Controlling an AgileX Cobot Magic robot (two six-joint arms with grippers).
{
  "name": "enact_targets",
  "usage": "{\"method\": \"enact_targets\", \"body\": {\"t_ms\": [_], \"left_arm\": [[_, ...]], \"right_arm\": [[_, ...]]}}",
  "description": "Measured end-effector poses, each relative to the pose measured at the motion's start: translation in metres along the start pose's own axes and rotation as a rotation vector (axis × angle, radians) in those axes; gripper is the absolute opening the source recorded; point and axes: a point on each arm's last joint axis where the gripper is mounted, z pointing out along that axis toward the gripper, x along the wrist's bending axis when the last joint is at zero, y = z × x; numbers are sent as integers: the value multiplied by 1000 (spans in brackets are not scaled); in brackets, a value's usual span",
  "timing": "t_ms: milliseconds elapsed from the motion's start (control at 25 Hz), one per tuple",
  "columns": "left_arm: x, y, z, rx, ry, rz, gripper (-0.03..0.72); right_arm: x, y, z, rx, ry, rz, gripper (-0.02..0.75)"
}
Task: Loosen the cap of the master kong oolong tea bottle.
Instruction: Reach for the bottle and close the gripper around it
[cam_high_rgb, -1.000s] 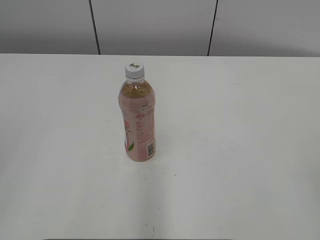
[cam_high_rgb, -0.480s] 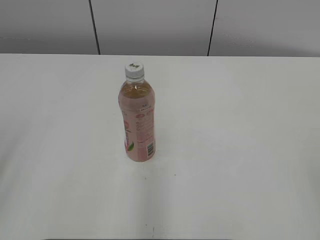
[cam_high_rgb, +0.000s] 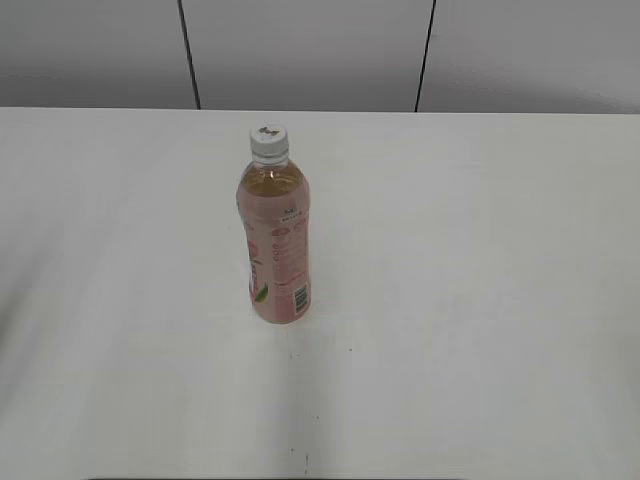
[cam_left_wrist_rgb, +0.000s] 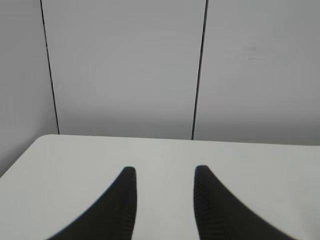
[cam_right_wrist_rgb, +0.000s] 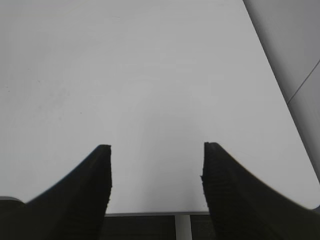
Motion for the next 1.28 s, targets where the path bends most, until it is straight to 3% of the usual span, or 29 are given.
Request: {"method": "enact_targets", "body": {"t_ms": [160, 440, 560, 720, 880, 1040, 1280], "left_arm": [[-5, -14, 23, 48, -54, 23, 241], [-36, -42, 54, 18, -414, 84, 241], [-45, -61, 60, 64, -522, 57, 242], [-54, -93, 63, 204, -648, 35, 251], [-60, -114, 67, 317, -732, 8, 350], [-76, -119, 77, 340, -803, -26, 482], [-105, -121, 87, 317, -916, -12, 523]], "right_arm": [[0, 0, 0, 0, 0, 0, 440], [0, 0, 0, 0, 0, 0, 440], [0, 0, 0, 0, 0, 0, 440], [0, 0, 0, 0, 0, 0, 440], [0, 0, 0, 0, 0, 0, 440], [0, 0, 0, 0, 0, 0, 440], [0, 0, 0, 0, 0, 0, 440]]}}
